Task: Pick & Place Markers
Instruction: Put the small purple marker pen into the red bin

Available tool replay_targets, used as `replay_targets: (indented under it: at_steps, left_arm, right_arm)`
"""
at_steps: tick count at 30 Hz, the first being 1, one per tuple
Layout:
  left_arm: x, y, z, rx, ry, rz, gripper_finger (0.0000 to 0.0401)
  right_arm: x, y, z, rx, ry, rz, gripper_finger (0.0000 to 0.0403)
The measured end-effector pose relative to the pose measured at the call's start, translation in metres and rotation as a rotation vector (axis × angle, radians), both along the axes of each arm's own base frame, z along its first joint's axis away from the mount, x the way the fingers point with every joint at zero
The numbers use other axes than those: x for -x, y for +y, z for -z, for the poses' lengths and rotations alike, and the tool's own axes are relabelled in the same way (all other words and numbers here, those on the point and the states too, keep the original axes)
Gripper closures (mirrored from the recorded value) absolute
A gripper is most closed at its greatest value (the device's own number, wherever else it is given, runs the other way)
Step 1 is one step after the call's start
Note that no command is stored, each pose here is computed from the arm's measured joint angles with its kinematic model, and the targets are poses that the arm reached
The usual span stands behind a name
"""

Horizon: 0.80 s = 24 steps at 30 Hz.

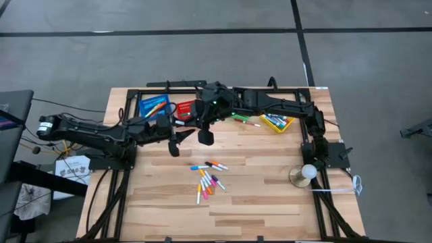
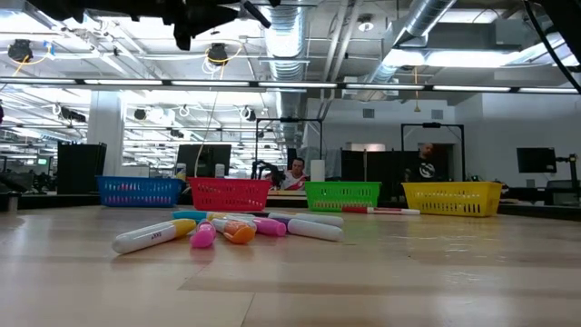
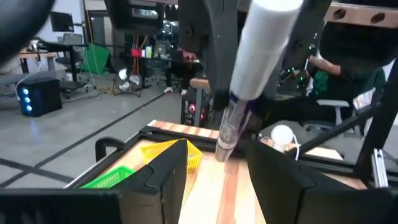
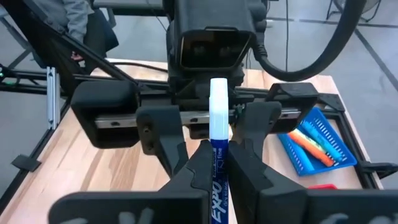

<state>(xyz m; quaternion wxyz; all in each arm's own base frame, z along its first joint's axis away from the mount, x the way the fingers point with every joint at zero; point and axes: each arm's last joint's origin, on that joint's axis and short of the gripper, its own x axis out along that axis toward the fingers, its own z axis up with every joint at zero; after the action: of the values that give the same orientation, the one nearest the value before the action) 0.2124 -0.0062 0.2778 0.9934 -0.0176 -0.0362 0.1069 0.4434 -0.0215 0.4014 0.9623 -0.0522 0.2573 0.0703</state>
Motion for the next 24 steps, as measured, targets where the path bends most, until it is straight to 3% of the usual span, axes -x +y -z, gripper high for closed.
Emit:
replay_targets:
  at_steps: [24]
  left_arm:
    - [0.000,0.008,-0.012,0.001,-0.143,-0.007,0.0238]
  right_arm:
    - [-0.006,0.000,-0.011,0.014,-0.130,-0.005,0.0383]
